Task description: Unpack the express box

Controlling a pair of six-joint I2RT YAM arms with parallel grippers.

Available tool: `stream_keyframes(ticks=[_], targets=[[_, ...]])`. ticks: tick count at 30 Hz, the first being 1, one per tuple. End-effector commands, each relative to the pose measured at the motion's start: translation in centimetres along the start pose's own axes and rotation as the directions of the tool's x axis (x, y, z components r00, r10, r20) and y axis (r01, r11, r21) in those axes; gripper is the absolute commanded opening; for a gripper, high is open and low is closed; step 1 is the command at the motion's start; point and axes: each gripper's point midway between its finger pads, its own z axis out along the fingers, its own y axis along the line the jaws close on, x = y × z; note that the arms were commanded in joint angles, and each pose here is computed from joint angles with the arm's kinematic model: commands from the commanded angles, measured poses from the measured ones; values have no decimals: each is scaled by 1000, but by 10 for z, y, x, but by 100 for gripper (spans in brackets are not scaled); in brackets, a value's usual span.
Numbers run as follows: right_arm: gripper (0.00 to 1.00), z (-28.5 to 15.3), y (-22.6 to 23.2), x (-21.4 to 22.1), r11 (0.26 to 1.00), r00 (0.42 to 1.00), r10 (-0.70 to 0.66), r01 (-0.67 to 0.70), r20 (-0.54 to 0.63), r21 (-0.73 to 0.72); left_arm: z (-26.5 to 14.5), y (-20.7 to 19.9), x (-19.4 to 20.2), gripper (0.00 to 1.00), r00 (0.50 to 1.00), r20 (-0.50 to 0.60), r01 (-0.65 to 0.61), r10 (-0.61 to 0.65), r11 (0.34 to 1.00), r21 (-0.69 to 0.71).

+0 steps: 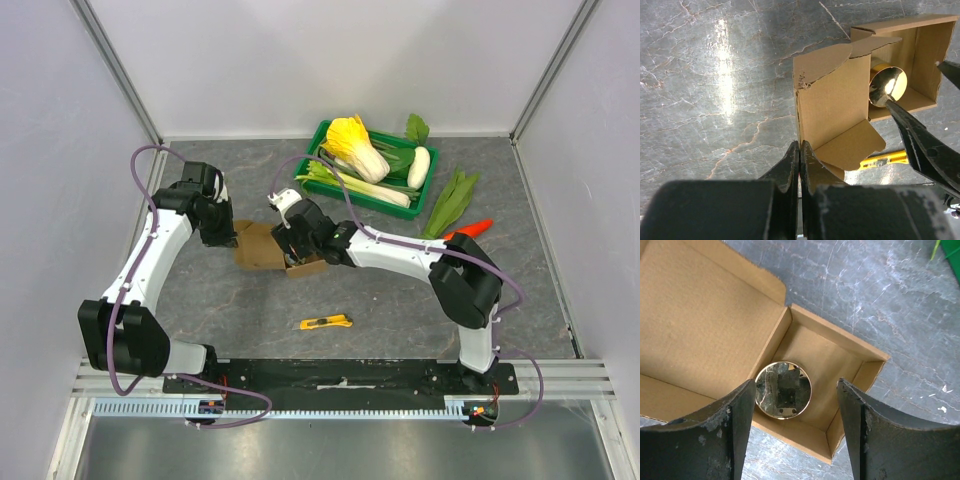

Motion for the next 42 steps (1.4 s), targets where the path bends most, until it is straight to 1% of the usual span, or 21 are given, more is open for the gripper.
stream_keyframes(ticks=[1, 4, 6, 10, 15, 19, 21, 24, 28, 32, 34, 36, 37, 40, 42], targets=[[72, 7, 13, 11, 998, 999, -27, 25, -35, -57, -3, -2, -1, 2, 999, 7, -43, 43, 999, 18], [72, 13, 13, 21, 998, 997, -42, 39, -63, -57, -3, -3, -1, 2, 999, 7, -47, 46, 999, 23], [74, 15, 15, 27, 996, 996, -51, 46, -77, -71, -3, -3, -1, 2, 999, 8, -45, 45, 999, 23], [77, 20, 18, 34, 996, 994, -55, 47, -91, -80, -4, -3, -1, 2, 999, 8, -45, 45, 999, 23], [78, 24, 13, 43, 997, 991, -63, 58, -115, -51, -4, -3, 0, 2, 999, 8, -47, 47, 999, 25], [83, 30, 9, 51, 996, 987, -83, 79, -138, -31, -4, -3, 0, 2, 999, 8, -45, 45, 999, 26], [83, 33, 7, 57, 996, 984, -87, 87, -153, -11, -5, -4, -1, 2, 999, 10, -46, 45, 999, 29], [80, 35, 4, 61, 996, 983, -86, 88, -164, 5, -5, -4, 0, 2, 999, 10, -44, 44, 999, 30], [73, 34, 1, 61, 997, 984, -72, 77, -164, 24, -5, -4, 0, 2, 999, 8, -44, 44, 999, 30], [68, 37, 2, 61, 997, 984, -65, 71, -166, 27, -5, -5, -1, 2, 999, 14, -45, 44, 999, 31], [63, 36, 3, 60, 998, 985, -56, 62, -163, 30, -6, -4, -2, 2, 999, 14, -43, 43, 999, 32], [59, 34, 0, 55, 997, 988, -43, 51, -151, 49, -5, -5, -2, 2, 999, 14, -43, 43, 999, 33], [55, 33, -1, 52, 997, 989, -38, 47, -144, 58, -6, -5, -2, 2, 999, 15, -44, 43, 999, 33], [51, 23, -6, 35, 996, 995, -12, 20, -102, 86, -5, -4, -2, 2, 999, 15, -43, 43, 999, 28], [49, 13, -8, 18, 995, 998, 3, 3, -60, 99, -6, -4, -2, 2, 999, 16, -40, 40, 999, 24]])
